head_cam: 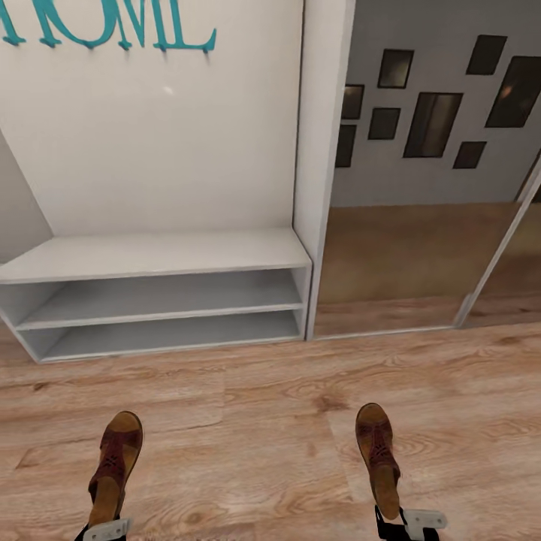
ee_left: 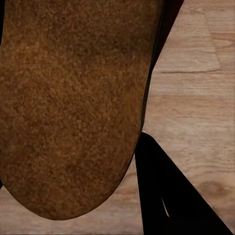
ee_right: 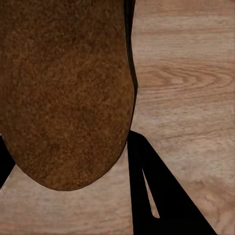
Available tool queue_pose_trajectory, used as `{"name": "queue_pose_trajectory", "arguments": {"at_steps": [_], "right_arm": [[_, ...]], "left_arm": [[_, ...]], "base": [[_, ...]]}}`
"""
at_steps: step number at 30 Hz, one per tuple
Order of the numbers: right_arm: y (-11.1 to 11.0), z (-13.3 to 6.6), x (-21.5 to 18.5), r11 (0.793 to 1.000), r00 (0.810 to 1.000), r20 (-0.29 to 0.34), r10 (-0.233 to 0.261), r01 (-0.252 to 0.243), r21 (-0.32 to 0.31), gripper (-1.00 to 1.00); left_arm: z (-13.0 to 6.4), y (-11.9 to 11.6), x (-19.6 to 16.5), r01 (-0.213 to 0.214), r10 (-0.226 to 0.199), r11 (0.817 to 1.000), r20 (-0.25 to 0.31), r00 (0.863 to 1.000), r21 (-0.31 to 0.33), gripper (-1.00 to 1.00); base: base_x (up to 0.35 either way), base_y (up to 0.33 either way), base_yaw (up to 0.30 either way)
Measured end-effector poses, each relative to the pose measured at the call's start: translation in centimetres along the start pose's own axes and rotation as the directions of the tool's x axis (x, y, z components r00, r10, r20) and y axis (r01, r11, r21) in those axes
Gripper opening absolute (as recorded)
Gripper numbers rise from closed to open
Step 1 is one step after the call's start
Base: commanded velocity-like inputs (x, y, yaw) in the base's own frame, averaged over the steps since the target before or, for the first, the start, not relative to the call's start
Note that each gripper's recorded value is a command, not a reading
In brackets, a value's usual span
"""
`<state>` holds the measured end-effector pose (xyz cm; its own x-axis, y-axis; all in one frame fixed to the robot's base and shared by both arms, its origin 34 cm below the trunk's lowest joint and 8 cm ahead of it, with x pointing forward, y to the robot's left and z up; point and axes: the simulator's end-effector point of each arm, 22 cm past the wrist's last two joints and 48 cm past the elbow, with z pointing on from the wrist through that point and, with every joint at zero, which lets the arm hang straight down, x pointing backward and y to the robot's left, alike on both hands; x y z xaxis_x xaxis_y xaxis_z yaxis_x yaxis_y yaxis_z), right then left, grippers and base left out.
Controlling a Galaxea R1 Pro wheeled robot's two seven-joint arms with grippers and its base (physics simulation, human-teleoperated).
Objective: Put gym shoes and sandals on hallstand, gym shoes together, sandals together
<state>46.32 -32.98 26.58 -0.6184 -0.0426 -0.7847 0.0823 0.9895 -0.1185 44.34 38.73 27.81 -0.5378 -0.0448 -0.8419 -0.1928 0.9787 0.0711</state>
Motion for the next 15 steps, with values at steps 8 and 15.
{"name": "queue_pose_trajectory", "arguments": {"at_steps": [8, 15], "right_arm": [[0.02, 0.01, -0.02, 1.000, 1.000, 0.000, 0.000, 0.000, 0.000, -1.00], [0.01, 0.00, 0.01, 1.000, 1.000, 0.000, 0.000, 0.000, 0.000, -1.00]], "left_arm": [[0.00, 0.00, 0.00, 0.000, 0.000, 1.000, 0.000, 1.000, 0.000, -1.00], [0.00, 0.01, 0.00, 0.001, -0.001, 1.000, 0.000, 1.000, 0.000, -1.00]], "base": [[0.000, 0.000, 0.281], [0.000, 0.000, 0.281]]}}
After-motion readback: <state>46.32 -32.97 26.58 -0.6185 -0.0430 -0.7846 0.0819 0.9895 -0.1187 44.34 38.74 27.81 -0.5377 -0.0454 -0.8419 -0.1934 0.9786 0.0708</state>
